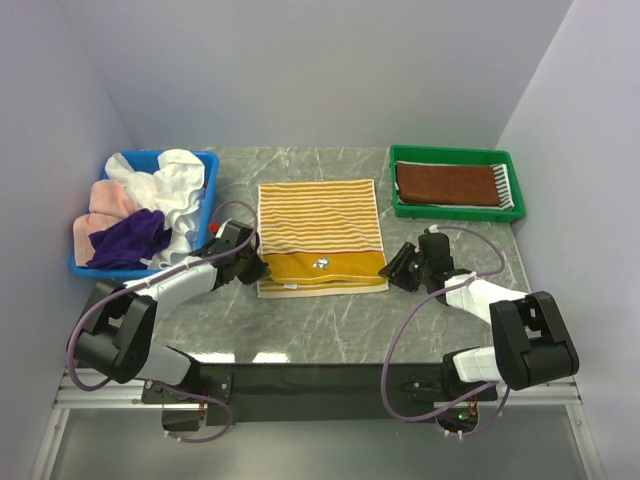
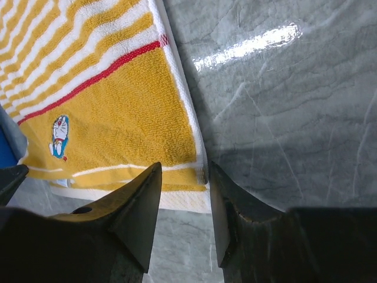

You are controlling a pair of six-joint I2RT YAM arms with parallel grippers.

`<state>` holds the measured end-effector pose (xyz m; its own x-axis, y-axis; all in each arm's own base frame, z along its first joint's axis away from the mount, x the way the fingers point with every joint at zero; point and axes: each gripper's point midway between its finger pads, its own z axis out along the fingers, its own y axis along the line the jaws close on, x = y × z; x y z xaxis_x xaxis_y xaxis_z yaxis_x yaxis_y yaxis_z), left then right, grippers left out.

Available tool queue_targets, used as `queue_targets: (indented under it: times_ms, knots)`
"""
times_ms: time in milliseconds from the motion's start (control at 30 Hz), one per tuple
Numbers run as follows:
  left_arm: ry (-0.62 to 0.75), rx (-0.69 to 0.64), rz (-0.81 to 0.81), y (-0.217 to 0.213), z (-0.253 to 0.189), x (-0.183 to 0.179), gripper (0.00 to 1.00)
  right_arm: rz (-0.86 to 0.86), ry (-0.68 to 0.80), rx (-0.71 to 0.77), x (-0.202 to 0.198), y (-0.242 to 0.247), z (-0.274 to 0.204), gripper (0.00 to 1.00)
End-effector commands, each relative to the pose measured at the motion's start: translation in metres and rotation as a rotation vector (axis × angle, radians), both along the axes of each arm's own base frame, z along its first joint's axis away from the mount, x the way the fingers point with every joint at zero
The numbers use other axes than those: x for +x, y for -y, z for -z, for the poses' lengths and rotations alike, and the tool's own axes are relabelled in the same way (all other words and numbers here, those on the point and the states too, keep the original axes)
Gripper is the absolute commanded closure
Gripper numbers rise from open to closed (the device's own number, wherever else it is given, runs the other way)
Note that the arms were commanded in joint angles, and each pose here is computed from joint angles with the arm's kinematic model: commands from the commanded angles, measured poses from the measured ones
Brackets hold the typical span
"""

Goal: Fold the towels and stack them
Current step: Fold the towel

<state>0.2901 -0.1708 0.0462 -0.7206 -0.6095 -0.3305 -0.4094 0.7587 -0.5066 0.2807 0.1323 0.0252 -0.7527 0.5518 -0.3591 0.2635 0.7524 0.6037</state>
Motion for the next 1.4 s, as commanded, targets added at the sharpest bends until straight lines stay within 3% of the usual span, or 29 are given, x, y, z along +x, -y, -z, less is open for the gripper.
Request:
queue_targets:
  times_ms: [0, 767, 1100, 1367]
  knots:
    - [0.037, 0.012, 0.009, -0.001, -0.008, 0.003, 0.99, -0.02, 0.064, 0.008, 0.012, -0.006, -0.022, 0.55]
    - [0.031, 0.025, 0.009, -0.002, -0.005, 0.003, 0.99, -0.029, 0.055, -0.054, 0.018, -0.003, -0.026, 0.55]
    - [0.028, 0.029, 0.007, -0.004, -0.004, 0.001, 0.99, -0.044, 0.024, -0.016, 0.014, -0.011, -0.012, 0.68]
    - [0.029, 0.035, -0.001, -0.006, -0.003, 0.001, 0.99, -0.038, -0.011, -0.025, 0.01, -0.008, 0.0, 0.68]
